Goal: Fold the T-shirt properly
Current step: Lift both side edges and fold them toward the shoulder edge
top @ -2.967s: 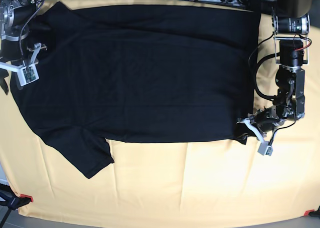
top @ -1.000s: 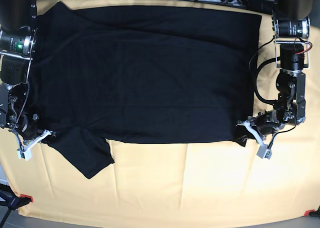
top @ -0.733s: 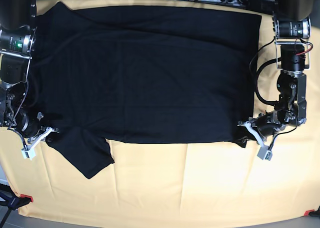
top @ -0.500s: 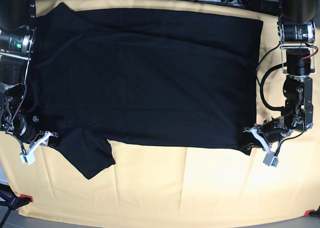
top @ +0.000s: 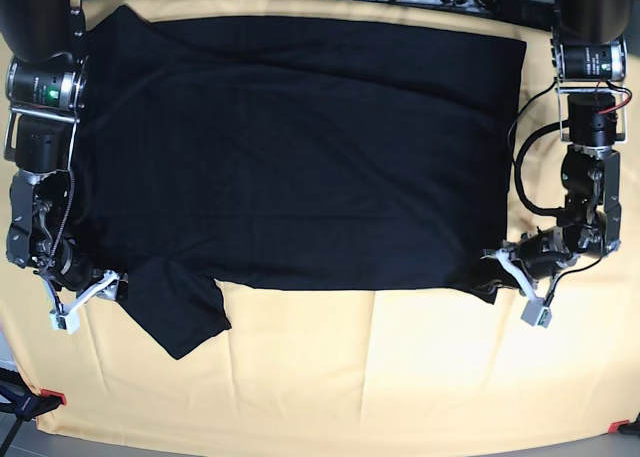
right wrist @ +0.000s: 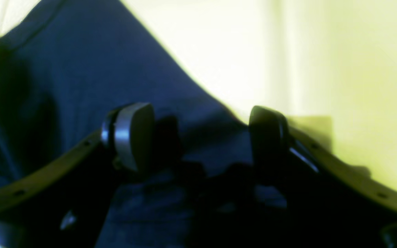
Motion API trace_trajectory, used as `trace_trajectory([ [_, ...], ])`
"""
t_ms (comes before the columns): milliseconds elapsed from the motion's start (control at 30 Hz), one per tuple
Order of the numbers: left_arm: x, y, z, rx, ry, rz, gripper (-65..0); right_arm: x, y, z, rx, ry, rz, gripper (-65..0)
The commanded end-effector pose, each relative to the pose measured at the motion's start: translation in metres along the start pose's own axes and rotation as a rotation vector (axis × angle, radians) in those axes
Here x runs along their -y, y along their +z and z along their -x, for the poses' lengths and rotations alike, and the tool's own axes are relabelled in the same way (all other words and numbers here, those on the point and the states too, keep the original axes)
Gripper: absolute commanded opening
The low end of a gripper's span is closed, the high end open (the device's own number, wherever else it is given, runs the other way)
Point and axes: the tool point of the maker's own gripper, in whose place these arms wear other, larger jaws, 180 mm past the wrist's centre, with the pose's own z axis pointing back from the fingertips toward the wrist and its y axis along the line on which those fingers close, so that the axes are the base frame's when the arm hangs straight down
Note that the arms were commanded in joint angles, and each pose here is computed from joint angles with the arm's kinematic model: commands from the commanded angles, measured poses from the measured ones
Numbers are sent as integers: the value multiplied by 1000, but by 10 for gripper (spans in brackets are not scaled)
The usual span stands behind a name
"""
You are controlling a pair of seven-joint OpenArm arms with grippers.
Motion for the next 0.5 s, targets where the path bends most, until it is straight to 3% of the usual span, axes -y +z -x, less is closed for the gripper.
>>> trace_trajectory([
  [0,-1,7,-27,67,-22,1,-650,9,7,-30,78,11,25,-202],
  [67,-1,7,-24,62,-23,3,-650,9,6,-28,85,-1,39,-203],
  [133,0,7,-23,60,-24,7,-650,11,3,-20,70,-1,63,-247],
  [200,0,7,-23,63,-19,10,-650,17,3,-13,65,22,98,-352],
  [333,0,7,-23,65,-19,11,-650,30,4,-7,54,19,162,-650],
  [467,0,7,-23,64,-19,11,-650,17,7,-26,76,2,71,-650],
])
